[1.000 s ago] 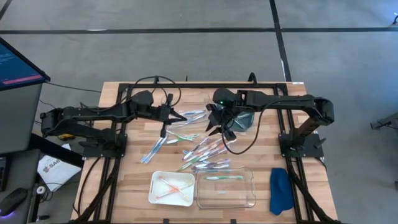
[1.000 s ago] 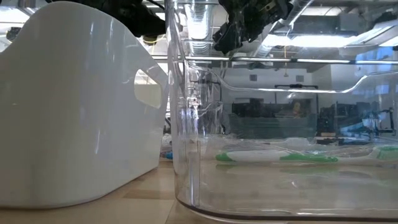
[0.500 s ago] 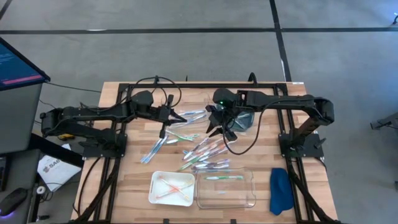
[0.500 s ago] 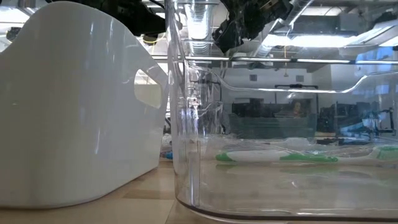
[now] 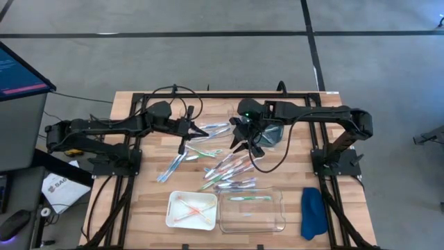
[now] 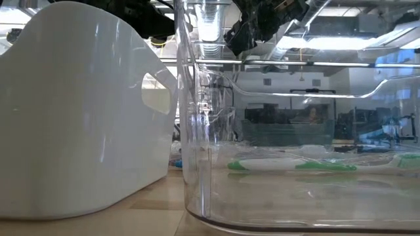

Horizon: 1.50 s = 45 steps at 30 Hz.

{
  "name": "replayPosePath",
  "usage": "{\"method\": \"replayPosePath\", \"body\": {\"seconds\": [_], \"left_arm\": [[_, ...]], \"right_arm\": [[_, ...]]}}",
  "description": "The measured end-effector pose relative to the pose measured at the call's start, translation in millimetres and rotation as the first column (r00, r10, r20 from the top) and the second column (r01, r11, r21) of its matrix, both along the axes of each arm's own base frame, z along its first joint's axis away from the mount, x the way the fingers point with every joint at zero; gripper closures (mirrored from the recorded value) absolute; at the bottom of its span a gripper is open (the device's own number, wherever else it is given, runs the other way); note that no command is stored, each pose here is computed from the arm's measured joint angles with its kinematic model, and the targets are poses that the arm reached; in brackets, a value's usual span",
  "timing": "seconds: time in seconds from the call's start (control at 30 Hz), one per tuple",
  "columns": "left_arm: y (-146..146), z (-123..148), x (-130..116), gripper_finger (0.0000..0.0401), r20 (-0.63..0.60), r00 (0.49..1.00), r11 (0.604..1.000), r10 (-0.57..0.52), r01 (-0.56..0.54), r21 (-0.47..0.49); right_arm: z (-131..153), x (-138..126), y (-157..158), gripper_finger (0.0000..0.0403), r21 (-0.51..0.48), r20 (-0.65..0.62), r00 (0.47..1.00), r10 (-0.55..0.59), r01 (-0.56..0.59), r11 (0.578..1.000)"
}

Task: Pick & Place Toothbrushes
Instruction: Put the green toothbrush into the bottom transparent bin

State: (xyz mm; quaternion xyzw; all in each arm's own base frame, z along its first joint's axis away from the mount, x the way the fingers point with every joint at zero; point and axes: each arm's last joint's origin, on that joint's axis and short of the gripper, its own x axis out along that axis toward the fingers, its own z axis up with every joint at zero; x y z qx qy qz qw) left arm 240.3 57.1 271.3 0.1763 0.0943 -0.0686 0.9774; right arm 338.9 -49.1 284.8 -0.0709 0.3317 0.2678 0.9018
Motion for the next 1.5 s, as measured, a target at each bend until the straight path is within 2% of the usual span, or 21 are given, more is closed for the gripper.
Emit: {"method": "replayPosePath", "body": {"seconds": [0.4, 0.57, 0.67, 0.8, 0.93, 1.17, 1.33, 1.5], "left_arm": [[-1.2, -3.0, 3.6, 0.0398, -0.010, 1.000, 1.000, -0.006, 0.006, -0.021], [-8.8, -22.5, 13.7, 0.0398, -0.121, 0.992, 0.998, -0.044, 0.037, -0.059], [-16.5, -37.4, 13.7, 0.0398, -0.249, 0.966, 0.995, -0.066, 0.045, -0.089], [-24.8, -45.4, 10.5, 0.0398, -0.390, 0.921, 0.995, -0.027, -0.015, -0.103], [-34.3, -46.7, 9.8, 0.0398, -0.448, 0.892, 0.996, 0.061, -0.084, -0.032], [-54.6, -64.7, 12.1, 0.0398, -0.555, 0.819, 0.990, 0.143, -0.125, 0.071], [-55.8, -73.1, 15.5, 0.0398, -0.576, 0.797, 0.983, 0.183, -0.128, 0.135], [-53.6, -91.5, 19.0, 0.0398, -0.616, 0.747, 0.966, 0.250, -0.150, 0.210]], "right_arm": [[0.3, -0.2, 0.7, 0.0313, 0.022, 0.002, 1.000, 0.016, -0.016, 1.000], [-12.2, -1.6, 1.0, 0.0313, 0.026, -0.009, 1.000, 0.018, -0.017, 1.000], [-20.0, -3.2, 1.3, 0.0313, 0.027, -0.016, 1.000, 0.019, -0.018, 0.999], [-33.1, -4.8, 1.6, 0.0313, 0.028, -0.018, 1.000, 0.017, -0.017, 0.999], [-33.4, -4.5, 1.5, 0.0313, 0.028, -0.012, 1.000, 0.010, -0.010, 1.000], [-33.6, -4.6, 1.5, 0.0313, 0.059, -0.037, 0.999, -0.022, 0.024, 0.998], [-33.6, -4.7, 1.5, 0.0313, 0.060, -0.039, 0.999, -0.023, 0.025, 0.998], [-33.7, -4.4, 3.7, 0.0313, 0.059, -0.039, 0.999, -0.017, 0.020, 0.998]]}}
